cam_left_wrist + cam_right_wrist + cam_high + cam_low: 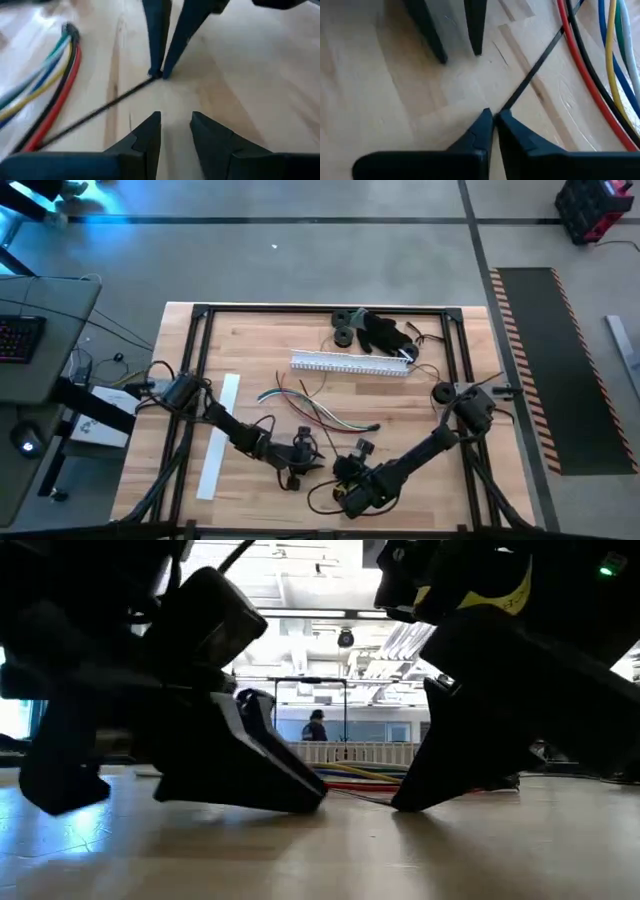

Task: Ziptie cables
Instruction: Wrap the cable wire using a black zip tie

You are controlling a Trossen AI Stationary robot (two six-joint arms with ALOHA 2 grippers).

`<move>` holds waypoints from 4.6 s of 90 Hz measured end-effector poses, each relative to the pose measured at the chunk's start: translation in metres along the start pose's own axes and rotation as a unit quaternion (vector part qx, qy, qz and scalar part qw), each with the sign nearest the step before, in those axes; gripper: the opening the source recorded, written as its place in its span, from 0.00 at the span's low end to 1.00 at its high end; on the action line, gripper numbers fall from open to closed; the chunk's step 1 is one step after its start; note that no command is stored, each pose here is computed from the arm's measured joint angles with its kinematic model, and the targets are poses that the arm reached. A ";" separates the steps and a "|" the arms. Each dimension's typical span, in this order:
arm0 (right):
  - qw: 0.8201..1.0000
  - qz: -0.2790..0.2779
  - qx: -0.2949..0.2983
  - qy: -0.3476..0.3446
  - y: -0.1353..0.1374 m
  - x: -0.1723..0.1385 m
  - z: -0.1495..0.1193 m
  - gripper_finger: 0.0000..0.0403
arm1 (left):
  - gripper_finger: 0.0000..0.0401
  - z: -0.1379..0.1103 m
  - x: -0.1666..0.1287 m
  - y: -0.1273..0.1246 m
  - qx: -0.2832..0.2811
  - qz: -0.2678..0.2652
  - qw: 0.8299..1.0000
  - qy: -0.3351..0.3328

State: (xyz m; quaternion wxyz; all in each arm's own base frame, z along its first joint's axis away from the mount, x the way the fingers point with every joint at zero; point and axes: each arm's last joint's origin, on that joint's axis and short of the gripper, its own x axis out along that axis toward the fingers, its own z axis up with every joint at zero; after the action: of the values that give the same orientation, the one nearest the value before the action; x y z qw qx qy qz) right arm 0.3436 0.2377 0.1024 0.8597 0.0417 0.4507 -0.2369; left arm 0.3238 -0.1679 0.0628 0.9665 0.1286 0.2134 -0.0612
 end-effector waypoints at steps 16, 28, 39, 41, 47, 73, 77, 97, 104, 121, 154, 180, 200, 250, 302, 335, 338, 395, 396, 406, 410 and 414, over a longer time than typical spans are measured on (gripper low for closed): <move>0.999 0.022 0.045 0.006 -0.002 -0.016 0.008 0.00 | 0.24 0.013 0.008 -0.014 0.066 0.080 0.995 -0.014; 0.998 0.036 0.056 -0.001 0.000 -0.023 0.011 0.00 | 0.24 0.023 0.010 -0.019 0.129 0.082 0.988 -0.020; 0.997 0.046 0.066 -0.010 0.002 -0.027 0.012 0.00 | 0.24 0.023 0.012 -0.017 0.142 0.068 0.987 -0.021; 0.997 0.047 0.066 -0.011 0.002 -0.028 0.011 0.00 | 0.24 0.023 0.012 -0.016 0.142 0.068 0.987 -0.021; 0.996 0.050 0.069 -0.014 0.004 -0.029 0.010 0.00 | 0.24 0.023 0.014 -0.013 0.141 0.059 0.988 -0.021; 0.993 0.057 0.081 -0.057 0.004 -0.048 0.016 0.00 | 0.24 0.019 0.020 -0.001 0.134 0.016 0.991 -0.013; 0.993 0.060 0.084 -0.059 0.004 -0.049 0.017 0.00 | 0.24 0.019 0.021 0.000 0.134 0.016 0.991 -0.012; 0.992 0.061 0.085 -0.064 0.005 -0.051 0.017 0.00 | 0.20 0.018 0.021 0.002 0.119 0.054 0.991 -0.006; 0.993 0.060 0.083 -0.066 0.005 -0.051 0.017 0.00 | 0.13 0.018 0.021 0.002 0.106 0.055 0.993 -0.006; 0.994 0.055 0.048 -0.076 0.006 -0.052 0.016 0.00 | 0.02 0.017 0.021 0.001 0.067 0.052 0.996 -0.006; 0.973 0.076 -0.214 -0.032 0.008 -0.092 0.035 0.24 | 0.00 0.019 0.021 -0.002 -0.034 -0.089 0.995 -0.016; 0.798 0.086 -0.590 -0.085 0.030 -0.071 0.024 0.47 | 0.00 0.019 0.025 0.010 -0.142 -0.256 0.956 0.005; 0.686 0.001 -0.721 -0.095 0.036 -0.055 0.013 0.42 | 0.00 0.020 0.025 0.013 -0.156 -0.272 0.950 0.007; 0.580 -0.010 -0.808 -0.105 0.044 -0.045 0.006 0.19 | 0.00 0.021 0.026 0.014 -0.164 -0.272 0.948 0.009; 0.716 0.021 -0.689 -0.107 0.047 -0.049 0.002 0.01 | 0.05 0.020 0.027 0.017 -0.136 -0.226 0.965 0.001; 0.924 0.041 -0.376 -0.062 0.043 -0.060 0.009 0.00 | 0.28 0.042 0.006 0.025 0.000 -0.123 0.992 0.032; 0.935 0.040 -0.347 -0.057 0.043 -0.061 0.010 0.00 | 0.29 0.044 0.003 0.024 0.015 -0.104 0.994 0.038; 0.990 0.004 0.142 0.027 0.029 -0.062 0.003 0.00 | 0.29 0.045 -0.018 -0.019 0.102 0.040 0.993 0.044; 0.989 0.003 0.144 0.026 0.029 -0.062 0.003 0.00 | 0.29 0.045 -0.018 -0.019 0.102 0.040 0.993 0.045; 0.986 0.005 0.165 0.023 0.029 -0.062 0.003 0.00 | 0.29 0.037 -0.012 -0.022 0.103 0.040 0.993 0.041; 0.985 0.008 0.172 0.020 0.030 -0.062 0.004 0.00 | 0.29 0.035 -0.009 -0.023 0.105 0.038 0.993 0.032; 0.983 0.010 0.181 0.011 0.031 -0.062 0.005 0.00 | 0.29 0.033 -0.006 -0.025 0.105 0.039 0.993 0.021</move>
State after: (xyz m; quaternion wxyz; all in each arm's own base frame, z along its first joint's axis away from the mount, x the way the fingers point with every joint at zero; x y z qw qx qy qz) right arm 0.3316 0.2859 0.1501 0.8352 0.2035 0.4099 -0.3051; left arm 0.3273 -0.2005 0.0884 0.9447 0.2388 0.2206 -0.0427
